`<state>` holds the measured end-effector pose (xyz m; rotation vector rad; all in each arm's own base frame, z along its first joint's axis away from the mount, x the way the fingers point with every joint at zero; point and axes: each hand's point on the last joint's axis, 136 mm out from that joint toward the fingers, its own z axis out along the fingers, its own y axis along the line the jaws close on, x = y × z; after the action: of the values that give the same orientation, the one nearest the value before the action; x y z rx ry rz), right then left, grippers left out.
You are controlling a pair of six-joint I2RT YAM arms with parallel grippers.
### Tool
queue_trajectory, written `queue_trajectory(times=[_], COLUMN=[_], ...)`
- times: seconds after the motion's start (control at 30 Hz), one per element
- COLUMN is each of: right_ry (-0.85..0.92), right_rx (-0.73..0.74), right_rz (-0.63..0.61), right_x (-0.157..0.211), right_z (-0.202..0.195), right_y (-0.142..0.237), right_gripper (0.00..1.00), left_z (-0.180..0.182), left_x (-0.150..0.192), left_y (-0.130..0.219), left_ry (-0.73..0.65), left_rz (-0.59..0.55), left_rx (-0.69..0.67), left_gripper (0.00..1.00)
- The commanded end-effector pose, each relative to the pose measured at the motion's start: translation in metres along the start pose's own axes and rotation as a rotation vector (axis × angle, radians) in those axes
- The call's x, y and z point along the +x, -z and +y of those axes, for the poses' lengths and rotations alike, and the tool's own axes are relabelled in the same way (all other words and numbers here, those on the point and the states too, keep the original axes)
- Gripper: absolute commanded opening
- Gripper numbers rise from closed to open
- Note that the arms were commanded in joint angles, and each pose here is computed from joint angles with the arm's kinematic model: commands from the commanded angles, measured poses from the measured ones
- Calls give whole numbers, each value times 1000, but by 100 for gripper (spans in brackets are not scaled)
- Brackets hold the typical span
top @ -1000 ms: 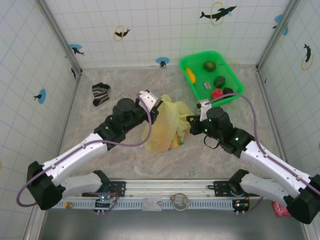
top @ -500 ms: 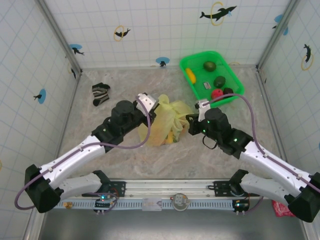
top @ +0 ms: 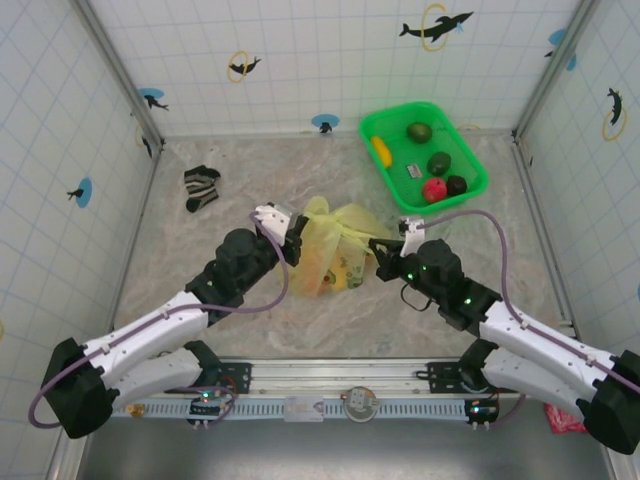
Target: Place the fake fruits into the plastic bag and tie a complex knot
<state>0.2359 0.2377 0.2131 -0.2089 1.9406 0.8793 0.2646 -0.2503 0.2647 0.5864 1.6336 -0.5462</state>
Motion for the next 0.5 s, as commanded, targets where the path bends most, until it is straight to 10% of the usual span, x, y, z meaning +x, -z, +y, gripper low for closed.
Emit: queue_trajectory(times=[0.0, 0.47], right_ry=[-16, -12], right_rx=[-43, -58], right_rz=[-63, -65], right_x=[-13, -10], right_z=[11, 12], right_y=[0, -1], right_gripper=[0, 0], left_z=[4, -2], left_x=[-26, -15], left_y=[5, 17], left_ry=[7, 11], left_rz=[-70, -27], left_rx=[-20, 21], left_gripper=[0, 28])
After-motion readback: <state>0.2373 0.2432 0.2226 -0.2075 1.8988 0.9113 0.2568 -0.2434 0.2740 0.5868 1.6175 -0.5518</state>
